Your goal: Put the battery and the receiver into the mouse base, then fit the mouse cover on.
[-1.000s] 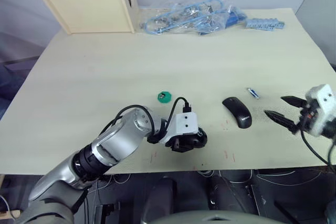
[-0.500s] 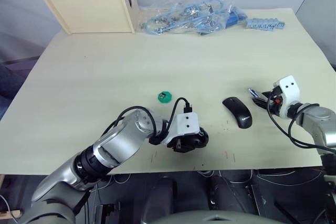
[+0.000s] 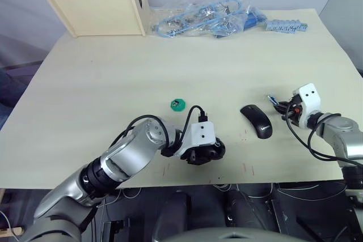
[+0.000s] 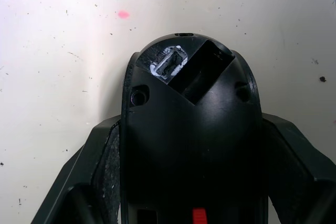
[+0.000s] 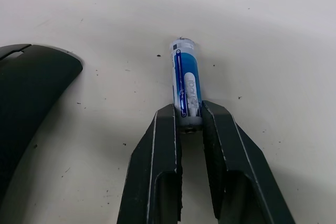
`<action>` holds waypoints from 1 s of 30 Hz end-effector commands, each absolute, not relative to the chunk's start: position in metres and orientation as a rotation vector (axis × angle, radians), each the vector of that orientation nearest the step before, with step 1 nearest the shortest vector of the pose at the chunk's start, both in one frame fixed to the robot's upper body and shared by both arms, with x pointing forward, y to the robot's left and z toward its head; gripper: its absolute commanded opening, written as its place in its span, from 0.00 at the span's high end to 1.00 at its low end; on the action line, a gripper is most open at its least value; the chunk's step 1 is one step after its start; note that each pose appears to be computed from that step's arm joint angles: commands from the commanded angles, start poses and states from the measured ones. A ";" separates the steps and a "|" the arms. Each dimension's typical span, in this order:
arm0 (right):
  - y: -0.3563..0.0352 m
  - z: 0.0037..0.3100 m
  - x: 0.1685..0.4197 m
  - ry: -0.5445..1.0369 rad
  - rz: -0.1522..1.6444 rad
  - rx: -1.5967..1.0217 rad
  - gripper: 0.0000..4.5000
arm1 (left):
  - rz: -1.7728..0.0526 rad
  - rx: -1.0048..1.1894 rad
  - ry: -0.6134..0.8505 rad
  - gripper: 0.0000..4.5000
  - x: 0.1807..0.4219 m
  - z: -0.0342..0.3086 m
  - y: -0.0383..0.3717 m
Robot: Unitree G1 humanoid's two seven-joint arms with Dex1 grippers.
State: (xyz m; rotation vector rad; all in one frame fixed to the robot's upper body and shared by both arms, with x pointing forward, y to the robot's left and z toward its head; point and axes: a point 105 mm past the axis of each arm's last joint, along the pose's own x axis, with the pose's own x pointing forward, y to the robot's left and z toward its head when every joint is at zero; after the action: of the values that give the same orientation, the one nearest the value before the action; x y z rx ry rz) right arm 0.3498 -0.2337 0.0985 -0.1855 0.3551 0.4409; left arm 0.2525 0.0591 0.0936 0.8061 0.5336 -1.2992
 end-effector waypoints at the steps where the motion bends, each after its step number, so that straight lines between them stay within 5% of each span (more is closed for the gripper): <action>1: -0.237 0.113 0.351 0.306 0.433 -0.203 0.99 | -1.317 0.802 0.566 0.34 0.246 0.085 0.059; 7: -0.224 0.154 0.320 0.260 0.560 -0.265 0.99 | -1.314 0.803 0.567 0.34 0.246 0.085 0.060; 16: -0.190 0.173 0.250 0.443 0.711 -0.367 0.99 | -1.314 0.815 0.562 0.34 0.247 0.086 0.062; 20: -0.151 0.168 0.213 0.541 0.948 -0.282 0.99 | -1.313 0.824 0.561 0.34 0.246 0.086 0.063; 30: -0.122 0.139 0.208 0.704 0.953 -0.223 0.99 | -1.321 0.832 0.563 0.34 0.243 0.088 0.064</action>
State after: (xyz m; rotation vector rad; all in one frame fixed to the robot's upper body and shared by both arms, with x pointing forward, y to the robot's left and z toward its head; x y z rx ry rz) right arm 0.2051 -0.1249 0.1426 -0.2110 0.6927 0.9743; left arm 0.2507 0.0620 0.0935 0.8203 0.5307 -1.2977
